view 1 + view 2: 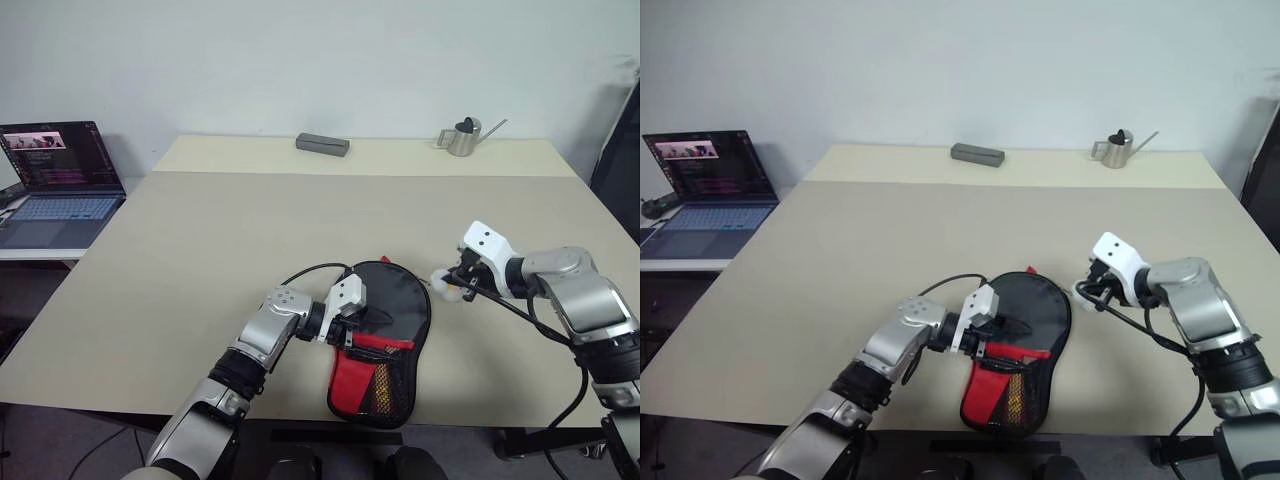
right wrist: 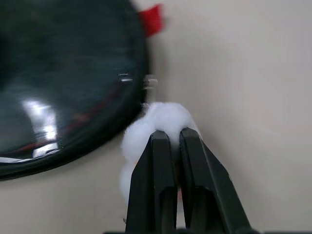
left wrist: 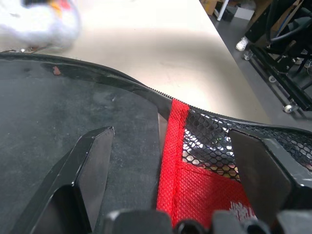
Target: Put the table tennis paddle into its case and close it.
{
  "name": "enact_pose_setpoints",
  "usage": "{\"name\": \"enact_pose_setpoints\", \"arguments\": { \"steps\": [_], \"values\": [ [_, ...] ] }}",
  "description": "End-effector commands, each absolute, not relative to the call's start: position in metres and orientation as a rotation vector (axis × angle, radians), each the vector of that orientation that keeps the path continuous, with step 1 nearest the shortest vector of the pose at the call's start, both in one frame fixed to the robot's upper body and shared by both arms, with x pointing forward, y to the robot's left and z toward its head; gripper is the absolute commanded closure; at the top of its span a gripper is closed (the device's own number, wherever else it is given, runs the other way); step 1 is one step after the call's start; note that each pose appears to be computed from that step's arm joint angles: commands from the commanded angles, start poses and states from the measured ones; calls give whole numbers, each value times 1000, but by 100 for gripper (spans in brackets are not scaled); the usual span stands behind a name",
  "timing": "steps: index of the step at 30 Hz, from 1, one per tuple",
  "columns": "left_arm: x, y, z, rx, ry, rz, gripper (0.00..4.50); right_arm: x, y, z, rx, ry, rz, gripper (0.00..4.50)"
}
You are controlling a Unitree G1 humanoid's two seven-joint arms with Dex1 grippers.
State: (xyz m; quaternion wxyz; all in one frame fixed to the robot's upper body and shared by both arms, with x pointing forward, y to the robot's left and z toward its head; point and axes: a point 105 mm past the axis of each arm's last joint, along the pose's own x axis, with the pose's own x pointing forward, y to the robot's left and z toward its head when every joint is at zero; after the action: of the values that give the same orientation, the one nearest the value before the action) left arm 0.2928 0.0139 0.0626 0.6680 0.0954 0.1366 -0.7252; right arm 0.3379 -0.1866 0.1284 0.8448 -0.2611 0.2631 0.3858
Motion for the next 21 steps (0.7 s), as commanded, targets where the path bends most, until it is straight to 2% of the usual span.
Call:
{"name": "enact_pose_setpoints", "arguments": {
  "steps": [1,15,21],
  "values": [
    [281,38,2,206,598,-1555,38,321,-185,136,-551,572,859,449],
    [281,37,1,219,605,-1562,38,278,-182,135,-460,680,960,449],
    [281,37,1,221,608,-1567,38,231,-163,125,-389,770,1133,449]
  ]
}}
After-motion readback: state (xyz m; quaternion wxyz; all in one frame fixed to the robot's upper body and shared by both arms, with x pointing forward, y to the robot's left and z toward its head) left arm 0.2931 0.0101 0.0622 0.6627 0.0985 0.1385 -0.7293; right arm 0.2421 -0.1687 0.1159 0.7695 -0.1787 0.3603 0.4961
